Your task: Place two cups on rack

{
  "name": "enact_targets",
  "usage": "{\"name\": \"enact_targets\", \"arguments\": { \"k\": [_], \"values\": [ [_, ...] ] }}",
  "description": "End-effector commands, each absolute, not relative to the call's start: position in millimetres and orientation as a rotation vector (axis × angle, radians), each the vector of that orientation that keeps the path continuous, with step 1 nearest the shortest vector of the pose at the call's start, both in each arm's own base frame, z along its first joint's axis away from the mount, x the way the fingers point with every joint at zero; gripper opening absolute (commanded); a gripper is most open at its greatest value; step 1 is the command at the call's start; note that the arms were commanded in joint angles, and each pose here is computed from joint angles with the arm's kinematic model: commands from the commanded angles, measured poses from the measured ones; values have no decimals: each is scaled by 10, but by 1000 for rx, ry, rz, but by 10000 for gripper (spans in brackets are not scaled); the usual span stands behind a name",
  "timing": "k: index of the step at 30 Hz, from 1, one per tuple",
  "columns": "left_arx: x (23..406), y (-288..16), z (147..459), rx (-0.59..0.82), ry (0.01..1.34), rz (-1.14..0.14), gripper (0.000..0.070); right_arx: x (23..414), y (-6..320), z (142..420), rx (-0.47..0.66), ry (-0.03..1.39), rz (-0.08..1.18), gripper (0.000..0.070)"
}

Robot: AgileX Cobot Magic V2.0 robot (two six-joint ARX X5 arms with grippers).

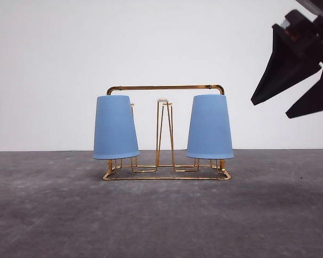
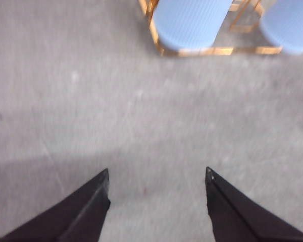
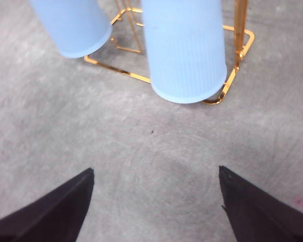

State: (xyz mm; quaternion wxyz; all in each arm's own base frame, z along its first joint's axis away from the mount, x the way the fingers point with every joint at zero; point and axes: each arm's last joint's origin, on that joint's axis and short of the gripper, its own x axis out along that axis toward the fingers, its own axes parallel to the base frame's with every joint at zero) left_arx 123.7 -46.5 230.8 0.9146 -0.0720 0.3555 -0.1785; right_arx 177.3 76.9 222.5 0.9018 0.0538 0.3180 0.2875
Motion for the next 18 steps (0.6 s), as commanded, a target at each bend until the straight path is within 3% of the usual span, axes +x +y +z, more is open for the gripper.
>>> {"name": "enact_targets", "arguments": {
  "k": [1, 2, 3, 4, 5, 6, 18],
  "values": [
    [1243, -471, 2336, -155, 720, -372, 344, 1795, 789, 2255, 152, 651, 590, 486],
    [1242, -471, 2338, -156, 719, -373, 343, 1793, 789, 2257, 153, 650, 595, 480],
    [1242, -473, 2342, -155, 716, -381, 277, 1792, 790, 2258, 154, 651, 598, 423],
    [1243, -477, 2349, -152, 713, -395, 160, 1791, 791, 2257, 155, 651, 601, 325],
    [1245, -480, 2357, -156, 709, -404, 52, 1791, 791, 2257, 152, 651, 602, 99],
    [1249, -484, 2367, -159, 700, -413, 3, 1793, 790, 2258, 147, 647, 600, 7],
    [1244, -490, 2391, -172, 681, -441, 0, 1807, 793, 2279, 141, 618, 601, 16]
  ]
}}
